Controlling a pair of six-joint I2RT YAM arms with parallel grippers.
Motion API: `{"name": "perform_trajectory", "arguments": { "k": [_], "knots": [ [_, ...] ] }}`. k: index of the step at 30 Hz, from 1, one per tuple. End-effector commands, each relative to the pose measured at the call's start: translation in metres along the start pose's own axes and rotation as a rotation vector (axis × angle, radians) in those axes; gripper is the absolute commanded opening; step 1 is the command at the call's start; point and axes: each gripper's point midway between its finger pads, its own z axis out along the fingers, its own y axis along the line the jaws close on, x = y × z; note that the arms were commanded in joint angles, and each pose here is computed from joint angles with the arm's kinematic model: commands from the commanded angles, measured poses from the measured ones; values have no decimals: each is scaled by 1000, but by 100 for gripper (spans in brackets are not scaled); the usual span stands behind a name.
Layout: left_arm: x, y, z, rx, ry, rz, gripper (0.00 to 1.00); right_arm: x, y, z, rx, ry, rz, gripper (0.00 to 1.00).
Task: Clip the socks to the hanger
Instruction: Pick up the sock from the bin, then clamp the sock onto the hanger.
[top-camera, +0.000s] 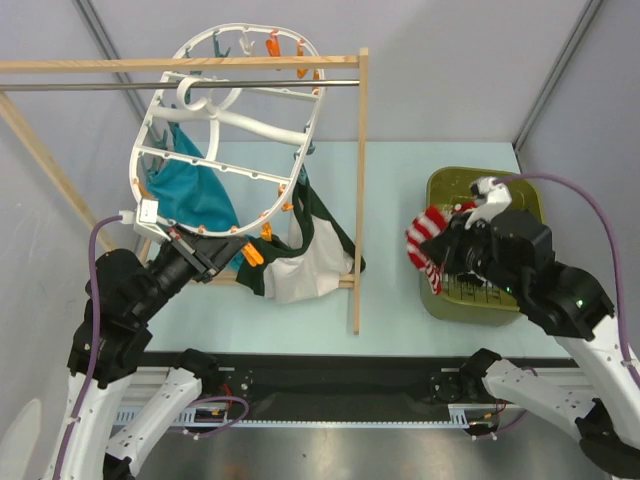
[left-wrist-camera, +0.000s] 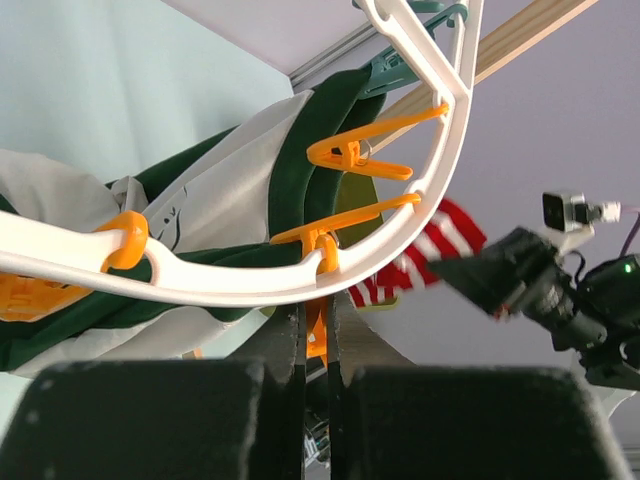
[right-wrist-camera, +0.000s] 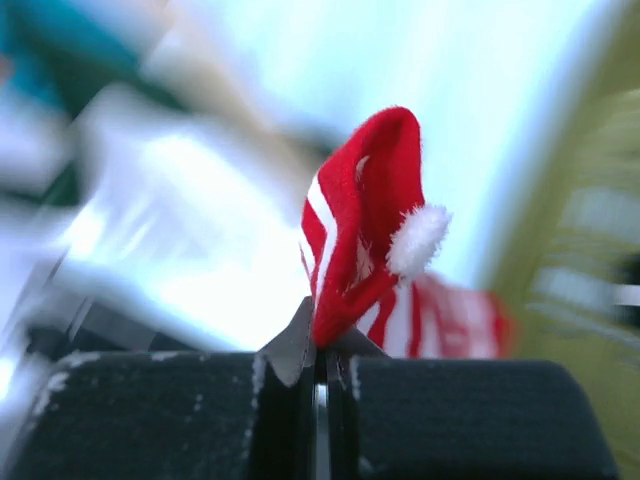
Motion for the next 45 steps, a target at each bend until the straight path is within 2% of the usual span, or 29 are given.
{"name": "perform_trajectory", "arguments": {
  "k": [1, 2, 3, 7, 9, 11, 12, 13, 14, 15, 17, 23, 33, 45],
  "knots": [
    [0, -8, 0, 25, 16, -3, 0, 75, 52, -26, -317, 299, -96, 0],
    [0, -8, -1, 25, 18, 2, 0, 74, 71, -37, -434, 275, -115, 0],
    [0, -10, -2, 26, 20, 3, 0, 97, 90, -51, -576, 348, -168, 0],
    [2, -16, -4, 54, 28, -2, 0, 129, 139, -69, -822, 449, -310, 0],
    [3, -19, -6, 66, 42, 3, 0, 148, 163, -61, -892, 544, -386, 0],
    [5, -21, -6, 75, 57, 7, 0, 141, 186, -62, -981, 526, -457, 0],
    [5, -23, -8, 84, 59, 14, 0, 151, 198, -60, -1042, 584, -469, 0],
    [6, -24, -8, 90, 64, 16, 0, 137, 211, -62, -1096, 544, -494, 0],
    [7, -27, -9, 102, 70, 18, 0, 139, 218, -66, -1138, 579, -506, 0],
    [7, -29, -11, 106, 71, 19, 0, 145, 227, -52, -1137, 619, -521, 0],
    [6, -31, -14, 116, 65, 27, 0, 134, 245, -49, -1186, 594, -535, 0],
    [8, -38, -16, 144, 87, 22, 0, 136, 273, -38, -1295, 645, -524, 0],
    [10, -51, -23, 211, 92, 23, 0, 129, 272, -9, -1296, 653, -468, 0],
    [10, -49, -25, 201, 91, 27, 0, 115, 275, 8, -1350, 636, -400, 0]
  ]
}}
